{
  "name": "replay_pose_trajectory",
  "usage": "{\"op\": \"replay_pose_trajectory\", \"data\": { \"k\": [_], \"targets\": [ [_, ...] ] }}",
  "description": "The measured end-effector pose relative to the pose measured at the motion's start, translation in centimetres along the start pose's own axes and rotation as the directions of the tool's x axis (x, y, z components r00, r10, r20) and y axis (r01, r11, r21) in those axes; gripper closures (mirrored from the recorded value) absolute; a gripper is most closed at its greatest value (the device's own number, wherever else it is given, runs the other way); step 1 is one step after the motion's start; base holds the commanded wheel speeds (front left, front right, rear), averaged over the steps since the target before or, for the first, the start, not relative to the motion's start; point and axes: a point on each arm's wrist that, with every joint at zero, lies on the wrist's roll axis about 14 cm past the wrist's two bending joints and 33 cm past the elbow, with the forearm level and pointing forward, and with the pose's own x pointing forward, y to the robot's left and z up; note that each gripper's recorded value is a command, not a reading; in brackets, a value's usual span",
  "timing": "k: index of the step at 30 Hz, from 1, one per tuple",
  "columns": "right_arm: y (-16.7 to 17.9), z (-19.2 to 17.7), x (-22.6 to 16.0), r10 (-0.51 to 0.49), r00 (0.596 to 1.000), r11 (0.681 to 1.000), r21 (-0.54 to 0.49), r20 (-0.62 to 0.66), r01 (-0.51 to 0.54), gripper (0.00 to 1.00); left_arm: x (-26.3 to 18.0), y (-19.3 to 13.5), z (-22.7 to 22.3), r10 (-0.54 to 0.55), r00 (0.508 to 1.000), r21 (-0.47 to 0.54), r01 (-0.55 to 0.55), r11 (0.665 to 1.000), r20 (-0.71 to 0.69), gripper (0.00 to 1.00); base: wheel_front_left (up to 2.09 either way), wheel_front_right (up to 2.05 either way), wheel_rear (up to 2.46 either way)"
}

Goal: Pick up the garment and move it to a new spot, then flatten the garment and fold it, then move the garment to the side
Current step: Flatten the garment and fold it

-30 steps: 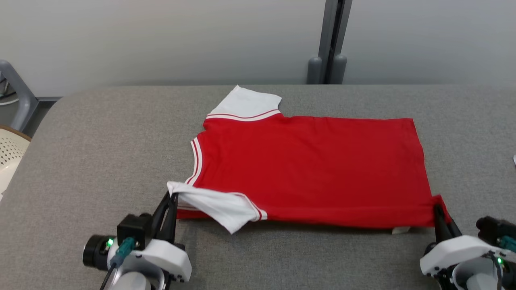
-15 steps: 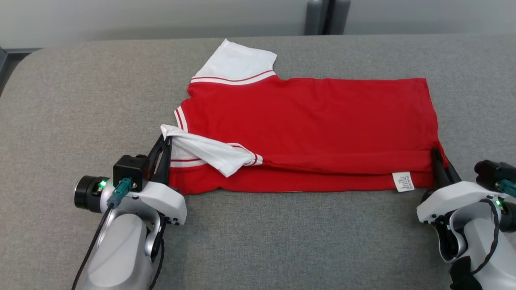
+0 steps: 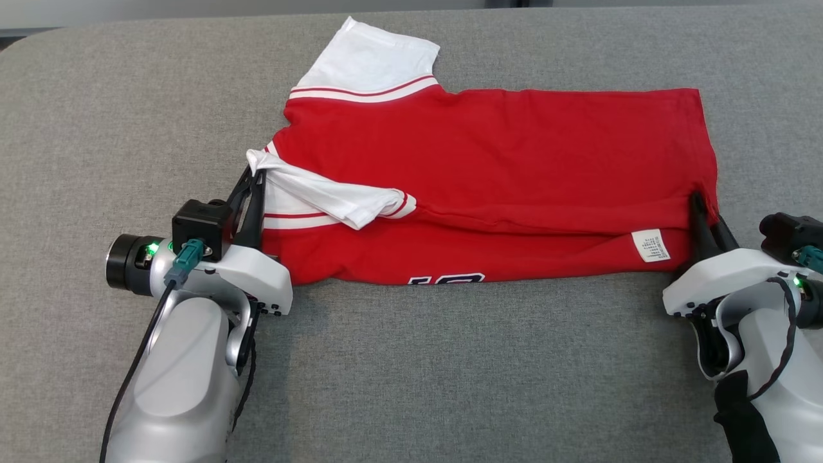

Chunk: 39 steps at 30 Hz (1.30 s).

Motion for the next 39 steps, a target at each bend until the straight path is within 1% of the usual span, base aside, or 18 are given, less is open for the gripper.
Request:
{"op": "replay_pose_trajectory", "data": {
  "k": [1,2,3,7,12,17,21,26,32,33,34,35,36,37,38,39],
  "targets": [
    [0.0,0.0,0.1,0.000,1.000,1.000,0.001,0.001,0.000,0.00,0.0,0.0,-0.1,0.002,1.000,0.000,-0.002,1.000,-0.003,1.00,0.00,0.00,0.00],
    [0.0,0.2,0.1,-0.001,1.000,1.000,0.000,0.006,0.001,0.00,0.1,0.1,-0.1,0.006,1.000,-0.001,-0.006,1.000,-0.003,0.23,0.00,0.00,0.00],
    [0.0,0.5,0.1,-0.003,1.000,1.000,0.002,0.017,0.003,0.00,0.1,0.2,-0.1,0.015,1.000,-0.001,-0.015,1.000,0.000,0.00,0.00,0.00,0.00],
    [-0.5,2.0,-0.1,-0.014,0.998,1.000,-0.001,0.067,0.014,0.00,-0.4,1.0,0.6,0.060,0.998,-0.024,-0.059,0.998,0.024,0.00,0.00,0.00,0.00],
    [-1.2,1.6,-2.0,-0.025,0.997,0.999,-0.020,0.073,0.027,0.00,-2.5,1.3,-0.1,0.086,0.996,-0.059,-0.085,0.995,0.015,0.00,0.00,0.00,0.00],
    [-2.0,-0.5,-4.4,-0.043,0.999,0.999,-0.028,0.026,0.044,0.00,-4.8,0.5,-1.5,0.082,0.996,-0.090,-0.083,0.992,-0.019,0.00,0.00,0.00,0.00],
    [-2.1,-1.6,-5.4,-0.045,0.999,0.999,-0.028,-0.005,0.045,0.00,-5.9,0.3,-1.9,0.087,0.996,-0.108,-0.089,0.990,-0.028,0.00,0.00,0.00,0.00],
    [-2.1,-2.7,-5.4,-0.050,0.998,0.999,-0.014,-0.037,0.050,0.00,-6.5,0.1,-2.5,0.089,0.995,-0.114,-0.093,0.989,-0.045,0.00,0.00,0.00,0.00],
    [-1.7,-2.9,-4.3,-0.054,0.997,0.998,0.019,-0.047,0.055,0.00,-6.6,0.3,-3.0,0.095,0.994,-0.117,-0.101,0.988,-0.059,0.00,0.00,0.00,0.00],
    [-1.7,-2.9,-4.1,-0.055,0.997,0.998,0.026,-0.048,0.057,0.04,-6.6,0.3,-3.1,0.096,0.994,-0.117,-0.102,0.988,-0.061,0.00,0.00,0.00,0.00],
    [-1.7,-3.0,-3.9,-0.055,0.997,0.998,0.027,-0.054,0.056,0.04,-6.6,0.4,-3.2,0.096,0.993,-0.117,-0.103,0.988,-0.064,0.00,0.00,0.00,0.00],
    [-1.7,-3.2,-3.8,-0.055,0.997,0.998,0.029,-0.060,0.057,0.58,-6.6,0.4,-3.3,0.097,0.993,-0.117,-0.105,0.988,-0.067,0.00,0.00,0.00,0.00],
    [-1.6,-3.3,-3.7,-0.055,0.996,0.998,0.032,-0.064,0.057,0.58,-6.6,0.4,-3.4,0.098,0.993,-0.116,-0.106,0.988,-0.071,0.00,0.00,0.00,0.00],
    [-1.6,-3.2,-3.6,-0.053,0.997,0.998,0.032,-0.064,0.055,0.84,-6.6,0.5,-3.5,0.099,0.992,-0.116,-0.107,0.987,-0.073,0.00,0.00,0.00,0.00],
    [-1.5,-3.1,-3.5,-0.051,0.997,0.998,0.033,-0.062,0.053,1.00,-6.7,0.5,-3.6,0.100,0.992,-0.118,-0.108,0.987,-0.075,0.00,0.00,0.00,0.00],
    [-1.3,-3.1,-3.4,-0.048,0.997,0.998,0.034,-0.061,0.050,1.00,-6.7,0.5,-3.6,0.101,0.992,-0.122,-0.110,0.986,-0.076,0.00,0.00,0.00,0.00]
  ]
}}
